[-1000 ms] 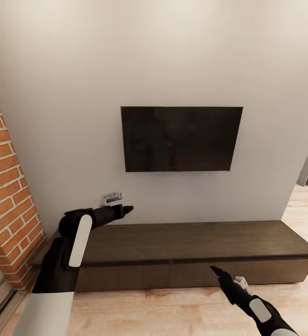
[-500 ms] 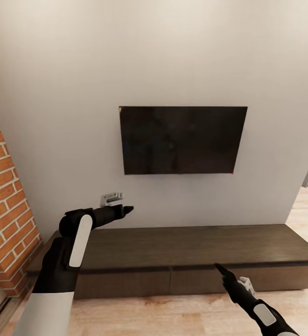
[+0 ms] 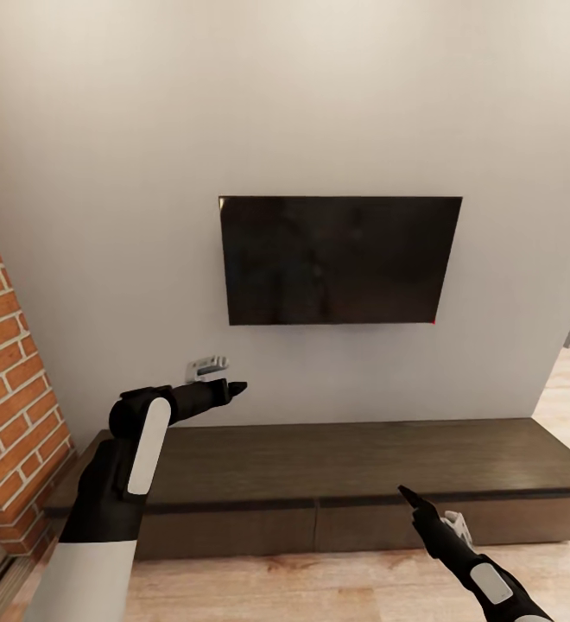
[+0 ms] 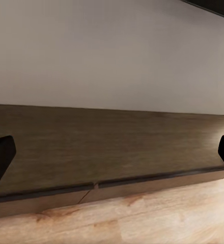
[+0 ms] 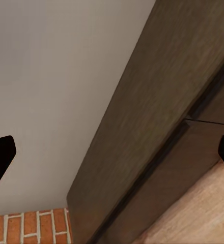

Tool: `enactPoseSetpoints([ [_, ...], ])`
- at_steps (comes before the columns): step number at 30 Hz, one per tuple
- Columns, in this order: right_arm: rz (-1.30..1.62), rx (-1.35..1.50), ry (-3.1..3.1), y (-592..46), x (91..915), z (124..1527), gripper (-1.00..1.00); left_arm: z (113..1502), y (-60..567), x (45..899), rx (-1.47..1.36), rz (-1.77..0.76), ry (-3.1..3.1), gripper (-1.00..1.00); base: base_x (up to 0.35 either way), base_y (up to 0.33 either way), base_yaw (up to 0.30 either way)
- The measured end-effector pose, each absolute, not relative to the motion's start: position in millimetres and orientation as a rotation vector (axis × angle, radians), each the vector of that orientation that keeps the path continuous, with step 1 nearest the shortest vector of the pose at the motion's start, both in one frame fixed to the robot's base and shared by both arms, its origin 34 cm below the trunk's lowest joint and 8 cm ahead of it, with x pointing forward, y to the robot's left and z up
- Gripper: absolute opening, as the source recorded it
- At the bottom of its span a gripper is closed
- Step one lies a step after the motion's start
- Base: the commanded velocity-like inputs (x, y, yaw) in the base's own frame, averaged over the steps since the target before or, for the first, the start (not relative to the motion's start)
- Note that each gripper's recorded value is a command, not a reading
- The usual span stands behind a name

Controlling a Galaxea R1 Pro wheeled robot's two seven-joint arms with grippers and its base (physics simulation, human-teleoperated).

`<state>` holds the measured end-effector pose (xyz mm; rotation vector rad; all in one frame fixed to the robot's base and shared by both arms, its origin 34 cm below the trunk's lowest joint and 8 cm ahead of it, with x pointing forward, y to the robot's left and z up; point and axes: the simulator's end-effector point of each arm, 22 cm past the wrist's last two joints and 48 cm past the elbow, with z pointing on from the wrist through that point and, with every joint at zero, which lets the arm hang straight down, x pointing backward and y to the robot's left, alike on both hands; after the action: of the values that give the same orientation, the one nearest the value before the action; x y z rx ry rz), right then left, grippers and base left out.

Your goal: Place each of the two pumpkins and all three candles from the living room inside a cabinet in the living room (use any cabinet), then make sure every cabinet is closed, and position the cauldron so it is next to a table in the living room.

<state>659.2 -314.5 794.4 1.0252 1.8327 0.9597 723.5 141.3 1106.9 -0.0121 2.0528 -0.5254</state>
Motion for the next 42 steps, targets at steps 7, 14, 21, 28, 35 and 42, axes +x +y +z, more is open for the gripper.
enactPoseSetpoints([
  [7,0.969,1.012,1.823,-312,662,789,1.0,1098,141,725,-0.012,-0.525,2.053,1.0,0.002,0.0,0.0],
  [14,0.982,0.998,1.814,-311,664,783,1.0,1089,141,726,-0.012,-0.525,2.053,1.0,0.0,0.0,0.0],
  [21,0.983,0.993,1.813,-309,665,774,1.0,1080,141,726,-0.011,-0.526,2.052,1.0,0.0,0.0,0.0],
  [28,0.985,0.992,1.811,-309,666,764,1.0,1070,141,727,-0.01,-0.524,2.052,1.0,0.0,0.0,0.0],
  [35,0.982,0.99,1.814,-309,666,754,1.0,1060,141,727,-0.011,-0.524,2.052,1.0,0.0,0.0,0.0],
  [42,0.985,0.991,1.812,-309,667,744,1.0,1048,141,727,-0.011,-0.524,2.055,1.0,0.0,0.0,0.0],
])
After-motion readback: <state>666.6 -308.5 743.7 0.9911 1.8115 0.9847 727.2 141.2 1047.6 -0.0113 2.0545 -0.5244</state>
